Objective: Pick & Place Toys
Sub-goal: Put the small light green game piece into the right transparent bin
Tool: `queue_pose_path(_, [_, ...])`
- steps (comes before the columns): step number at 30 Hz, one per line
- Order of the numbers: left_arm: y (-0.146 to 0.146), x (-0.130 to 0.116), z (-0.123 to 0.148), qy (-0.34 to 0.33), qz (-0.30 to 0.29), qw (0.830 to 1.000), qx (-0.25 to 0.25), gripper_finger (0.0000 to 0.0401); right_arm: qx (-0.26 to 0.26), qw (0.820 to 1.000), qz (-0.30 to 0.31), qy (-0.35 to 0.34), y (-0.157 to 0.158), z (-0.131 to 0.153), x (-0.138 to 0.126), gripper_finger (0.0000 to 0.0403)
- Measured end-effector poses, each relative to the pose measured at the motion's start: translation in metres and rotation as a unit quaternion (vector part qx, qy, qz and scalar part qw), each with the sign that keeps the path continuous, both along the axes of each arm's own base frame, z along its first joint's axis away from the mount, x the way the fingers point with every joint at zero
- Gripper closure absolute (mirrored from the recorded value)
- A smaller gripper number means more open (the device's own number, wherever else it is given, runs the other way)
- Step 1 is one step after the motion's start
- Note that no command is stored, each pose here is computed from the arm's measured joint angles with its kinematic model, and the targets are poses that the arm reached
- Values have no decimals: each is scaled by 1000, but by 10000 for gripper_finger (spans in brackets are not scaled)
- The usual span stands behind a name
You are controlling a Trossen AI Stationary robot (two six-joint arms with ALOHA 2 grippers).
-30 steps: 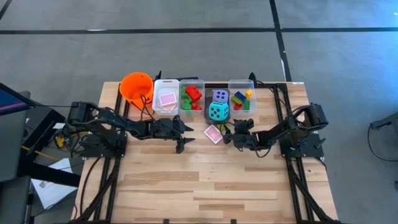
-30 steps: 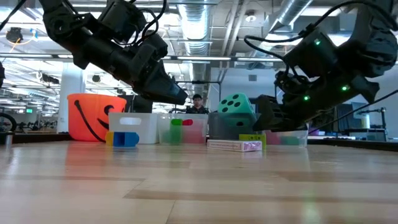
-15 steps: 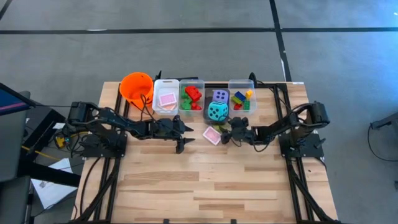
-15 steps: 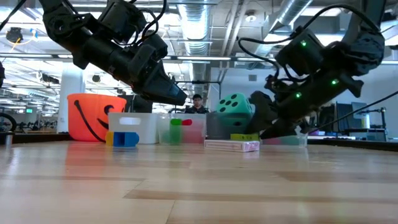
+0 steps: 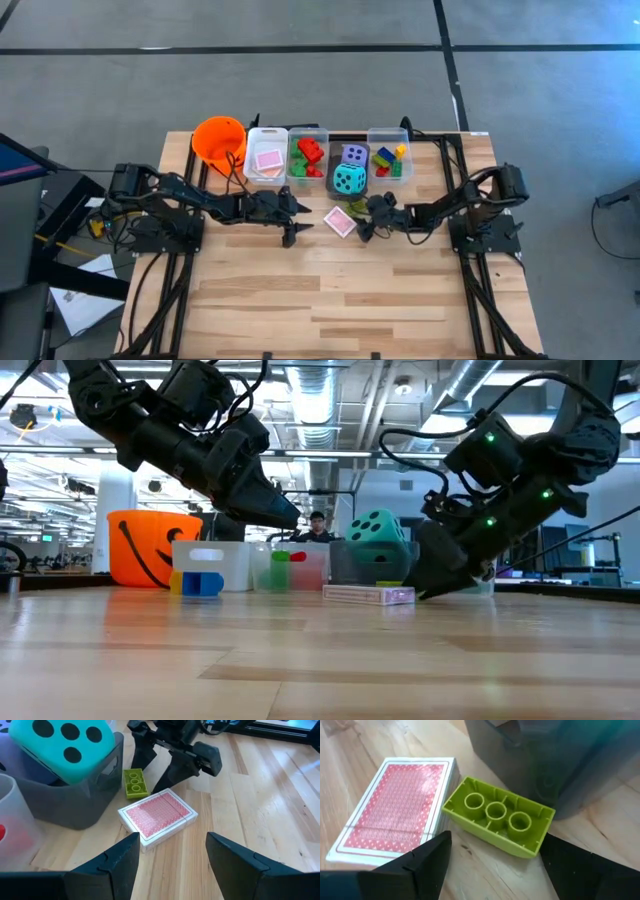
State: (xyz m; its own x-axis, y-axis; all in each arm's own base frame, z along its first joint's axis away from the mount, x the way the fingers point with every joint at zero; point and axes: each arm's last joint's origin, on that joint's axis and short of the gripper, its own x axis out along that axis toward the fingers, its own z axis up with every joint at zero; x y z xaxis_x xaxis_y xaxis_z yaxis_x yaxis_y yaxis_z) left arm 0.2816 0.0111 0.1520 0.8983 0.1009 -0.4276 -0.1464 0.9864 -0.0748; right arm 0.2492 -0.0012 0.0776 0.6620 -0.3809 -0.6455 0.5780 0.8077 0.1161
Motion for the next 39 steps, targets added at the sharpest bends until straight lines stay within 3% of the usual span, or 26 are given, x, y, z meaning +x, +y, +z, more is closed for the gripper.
queue_pose_path(7, [0, 0, 0, 0, 0, 1000, 0, 180, -22, 999, 39, -1, 7, 2, 2, 111])
queue_pose_path(13, [0, 0, 0, 0, 0, 1000, 0, 180, -32, 987, 156, -7, 31, 4, 4, 111])
queue_pose_path(16, [0, 0, 0, 0, 0, 1000, 0, 180, -20, 982, 187, -17, 44, 5, 3, 111])
queue_pose_path(20, [0, 0, 0, 0, 0, 1000, 0, 180, -17, 987, 160, -25, 53, 5, 0, 111])
queue_pose_path(26, [0, 0, 0, 0, 0, 1000, 0, 180, -33, 998, 40, -31, 51, 2, -5, 111])
queue_pose_path(30, [0, 0, 0, 0, 0, 1000, 0, 180, -53, 996, -34, -56, 46, 4, -6, 111])
queue_pose_path(39, [0, 0, 0, 0, 1, 1000, 0, 180, -66, 996, -23, -50, 44, 5, -4, 111])
